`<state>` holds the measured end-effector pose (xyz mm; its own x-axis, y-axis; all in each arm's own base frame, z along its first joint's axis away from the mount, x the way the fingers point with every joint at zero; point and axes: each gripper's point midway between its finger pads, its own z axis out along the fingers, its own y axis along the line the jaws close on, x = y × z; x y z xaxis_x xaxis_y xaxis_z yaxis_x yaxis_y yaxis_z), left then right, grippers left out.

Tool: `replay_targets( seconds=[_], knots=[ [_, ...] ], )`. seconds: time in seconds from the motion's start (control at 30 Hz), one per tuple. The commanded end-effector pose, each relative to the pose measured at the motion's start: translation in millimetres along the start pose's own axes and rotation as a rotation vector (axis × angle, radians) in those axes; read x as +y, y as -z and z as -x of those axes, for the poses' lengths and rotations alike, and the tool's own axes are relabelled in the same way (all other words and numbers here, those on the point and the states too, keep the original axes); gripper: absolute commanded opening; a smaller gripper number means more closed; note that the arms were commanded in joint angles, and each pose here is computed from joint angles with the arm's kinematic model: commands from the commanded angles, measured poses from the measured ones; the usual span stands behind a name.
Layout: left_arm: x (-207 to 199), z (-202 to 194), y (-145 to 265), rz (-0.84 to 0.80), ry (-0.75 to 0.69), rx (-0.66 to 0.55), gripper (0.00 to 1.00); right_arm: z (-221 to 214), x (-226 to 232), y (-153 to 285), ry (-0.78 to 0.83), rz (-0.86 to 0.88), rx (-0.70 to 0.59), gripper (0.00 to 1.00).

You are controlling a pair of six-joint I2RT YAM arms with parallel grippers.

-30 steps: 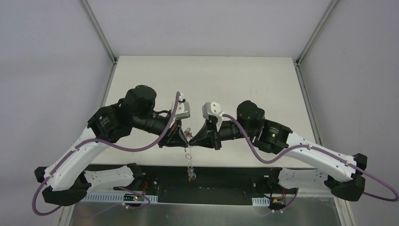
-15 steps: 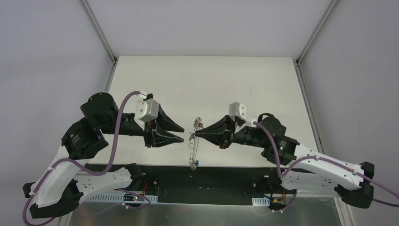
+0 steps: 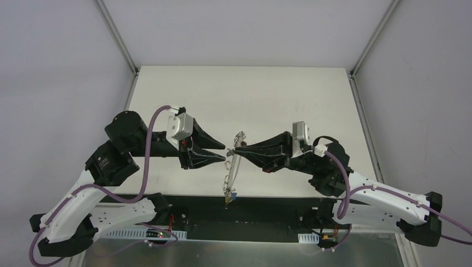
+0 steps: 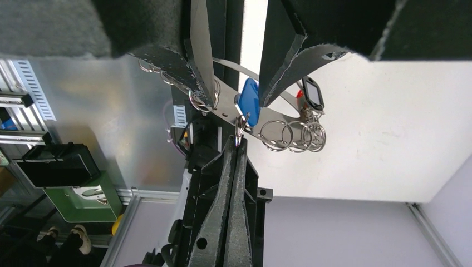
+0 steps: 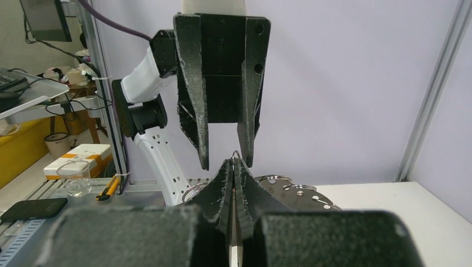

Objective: Put the keys on the keyring

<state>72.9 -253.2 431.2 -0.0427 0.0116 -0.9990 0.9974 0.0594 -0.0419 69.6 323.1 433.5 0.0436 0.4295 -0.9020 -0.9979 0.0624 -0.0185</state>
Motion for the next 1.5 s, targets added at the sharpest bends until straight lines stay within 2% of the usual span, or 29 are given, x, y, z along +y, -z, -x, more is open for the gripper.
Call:
replay_targets(
  seconds=[0.0,0.17,0.43,0.6,1.0,1.23,1.47],
  knots=[
    [-2.6,32.2,7.7,0.021,-0.087,-0.152,0.34,74.2,21.5,-4.6,0.054,0.096,-0.217,0.0],
    [-6.9,42.3,12.0,0.015,-0.133,-0.238,0.36,83.7,27.4,-0.7,0.025,0.118,-0.255,0.0],
    [-14.0,64.6,9.6,-0.035,-0.19,-0.382,0.38,106.2,35.2,13.3,0.061,0.152,-0.454,0.0],
    [-17.7,80.3,5.9,-0.073,-0.224,-0.433,0.38,111.3,32.9,14.5,0.061,0.138,-0.499,0.0],
    [-24.1,82.9,-22.0,-0.235,-0.22,-0.398,0.38,112.2,29.3,15.2,0.009,0.106,-0.451,0.0],
    [-32.8,78.9,-21.4,-0.286,-0.218,-0.383,0.29,110.9,28.2,18.6,0.009,0.092,-0.436,0.0],
    [-39.0,81.8,-12.4,-0.284,-0.225,-0.4,0.31,106.6,24.9,19.5,0.021,0.072,-0.42,0.0]
  ],
)
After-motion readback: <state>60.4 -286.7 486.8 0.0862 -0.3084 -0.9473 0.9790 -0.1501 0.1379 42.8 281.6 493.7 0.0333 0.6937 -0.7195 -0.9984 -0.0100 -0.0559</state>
